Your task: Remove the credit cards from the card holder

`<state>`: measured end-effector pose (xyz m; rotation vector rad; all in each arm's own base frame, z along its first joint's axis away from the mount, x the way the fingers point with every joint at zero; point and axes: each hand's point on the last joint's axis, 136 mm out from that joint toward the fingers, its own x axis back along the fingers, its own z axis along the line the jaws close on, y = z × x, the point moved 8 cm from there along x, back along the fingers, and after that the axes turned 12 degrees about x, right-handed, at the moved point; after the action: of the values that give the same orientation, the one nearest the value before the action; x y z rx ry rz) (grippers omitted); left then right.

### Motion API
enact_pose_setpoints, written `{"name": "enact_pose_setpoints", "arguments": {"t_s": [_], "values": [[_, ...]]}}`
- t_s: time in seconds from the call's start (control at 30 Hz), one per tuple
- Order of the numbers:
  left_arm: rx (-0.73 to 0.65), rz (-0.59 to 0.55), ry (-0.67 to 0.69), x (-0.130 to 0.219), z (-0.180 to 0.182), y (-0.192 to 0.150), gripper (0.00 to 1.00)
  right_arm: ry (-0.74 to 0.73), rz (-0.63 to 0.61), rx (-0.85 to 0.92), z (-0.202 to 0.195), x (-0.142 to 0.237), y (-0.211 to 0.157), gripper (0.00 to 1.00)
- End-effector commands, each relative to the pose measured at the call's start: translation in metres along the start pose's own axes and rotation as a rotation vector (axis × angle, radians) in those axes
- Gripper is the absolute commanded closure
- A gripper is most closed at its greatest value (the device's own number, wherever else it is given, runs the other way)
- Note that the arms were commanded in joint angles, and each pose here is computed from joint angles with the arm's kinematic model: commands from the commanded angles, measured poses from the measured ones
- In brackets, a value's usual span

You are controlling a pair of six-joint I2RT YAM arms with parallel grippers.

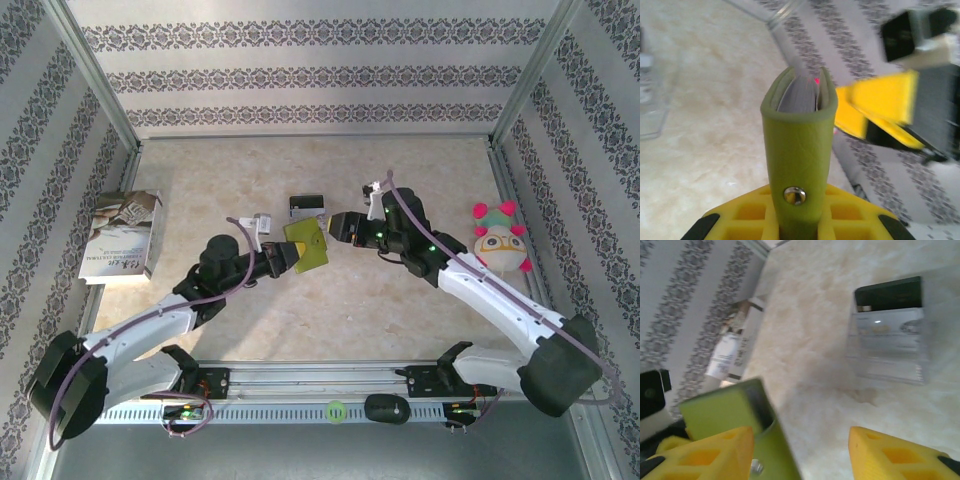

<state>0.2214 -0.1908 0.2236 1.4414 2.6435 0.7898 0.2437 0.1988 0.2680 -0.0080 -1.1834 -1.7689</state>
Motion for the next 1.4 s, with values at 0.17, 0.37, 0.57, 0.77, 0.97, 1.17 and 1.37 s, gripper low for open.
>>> {"name": "enact_pose_setpoints", "arguments": {"t_s": [0.17,0.37,0.57,0.77,0.97,1.17,1.37], "values": [[0.003,-0.004,0.233,-0.028,0.012,-0.005,1.0,-0.223,0.152,0.24,0.001,-0.017,-0.046,0.45],[0.016,0.01,0.221,-0.03,0.006,-0.003,1.0,-0.243,0.224,0.341,0.007,-0.038,-0.056,0.44],[0.028,0.019,0.222,-0.029,0.005,-0.004,1.0,-0.219,0.224,0.367,0.014,-0.052,-0.05,0.43],[0.027,0.031,0.212,-0.027,0.002,-0.004,1.0,-0.255,0.204,0.345,0.007,-0.059,-0.043,0.45],[0.031,0.04,0.204,-0.026,0.0,-0.005,1.0,-0.322,0.201,0.306,-0.006,-0.061,-0.038,0.53],[0.035,0.044,0.195,-0.027,0.001,-0.006,1.0,-0.283,0.197,0.316,-0.002,-0.063,-0.036,0.63],[0.04,0.052,0.182,-0.028,0.0,-0.007,1.0,-0.303,0.196,0.32,-0.003,-0.065,-0.036,0.86]]}}
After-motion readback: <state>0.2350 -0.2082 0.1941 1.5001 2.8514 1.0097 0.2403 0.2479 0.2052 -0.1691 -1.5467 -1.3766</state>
